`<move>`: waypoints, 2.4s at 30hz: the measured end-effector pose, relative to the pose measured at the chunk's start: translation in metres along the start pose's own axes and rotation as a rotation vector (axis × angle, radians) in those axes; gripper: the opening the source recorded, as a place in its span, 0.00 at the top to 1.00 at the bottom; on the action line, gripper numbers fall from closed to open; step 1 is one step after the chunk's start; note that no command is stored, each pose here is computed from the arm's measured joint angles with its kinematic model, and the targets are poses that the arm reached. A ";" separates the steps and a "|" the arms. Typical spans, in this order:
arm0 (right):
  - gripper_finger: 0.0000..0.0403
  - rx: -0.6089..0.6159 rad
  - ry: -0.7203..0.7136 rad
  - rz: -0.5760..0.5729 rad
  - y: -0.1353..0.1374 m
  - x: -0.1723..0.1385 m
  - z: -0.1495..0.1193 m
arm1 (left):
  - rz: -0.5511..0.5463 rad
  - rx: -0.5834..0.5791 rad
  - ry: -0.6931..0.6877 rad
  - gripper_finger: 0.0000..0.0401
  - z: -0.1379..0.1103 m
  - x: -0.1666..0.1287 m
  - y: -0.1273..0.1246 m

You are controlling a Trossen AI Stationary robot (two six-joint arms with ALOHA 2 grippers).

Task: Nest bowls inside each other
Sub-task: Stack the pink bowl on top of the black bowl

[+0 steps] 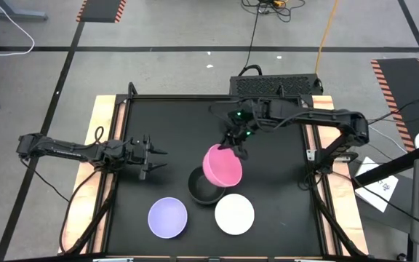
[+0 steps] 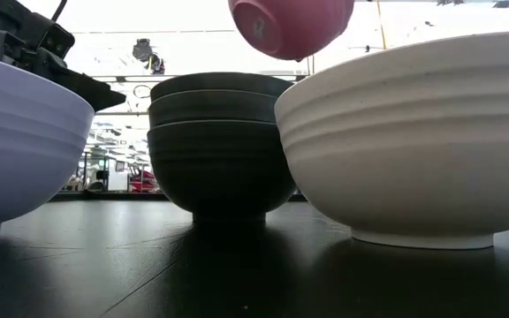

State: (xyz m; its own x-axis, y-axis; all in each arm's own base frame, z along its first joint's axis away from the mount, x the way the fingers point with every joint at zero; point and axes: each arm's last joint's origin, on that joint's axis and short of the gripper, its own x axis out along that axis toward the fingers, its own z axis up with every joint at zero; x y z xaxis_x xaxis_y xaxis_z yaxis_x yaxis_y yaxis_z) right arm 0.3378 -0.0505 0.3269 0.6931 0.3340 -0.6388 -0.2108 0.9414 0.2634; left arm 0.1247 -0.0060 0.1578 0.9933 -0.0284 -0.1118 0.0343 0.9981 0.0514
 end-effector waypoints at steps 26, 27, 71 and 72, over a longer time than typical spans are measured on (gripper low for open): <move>1.00 -0.036 0.065 0.057 -0.022 0.069 0.004 | -0.002 0.010 0.010 0.48 -0.001 0.000 0.000; 1.00 -0.038 0.071 0.059 -0.023 0.073 0.004 | -0.003 0.011 0.012 0.48 -0.001 0.000 0.000; 1.00 0.111 0.441 -0.124 -0.024 0.096 -0.030 | -0.011 0.019 0.036 0.48 -0.004 0.000 0.000; 1.00 0.115 0.449 -0.134 -0.024 0.096 -0.030 | -0.011 0.019 0.036 0.48 -0.004 0.000 0.000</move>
State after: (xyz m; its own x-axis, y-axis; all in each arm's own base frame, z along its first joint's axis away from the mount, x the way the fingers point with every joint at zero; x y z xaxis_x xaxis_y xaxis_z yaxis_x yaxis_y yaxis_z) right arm 0.3881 -0.0395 0.2375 0.3378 0.2214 -0.9148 -0.0451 0.9746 0.2193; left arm 0.1242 -0.0062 0.1542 0.9882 -0.0371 -0.1484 0.0478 0.9965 0.0689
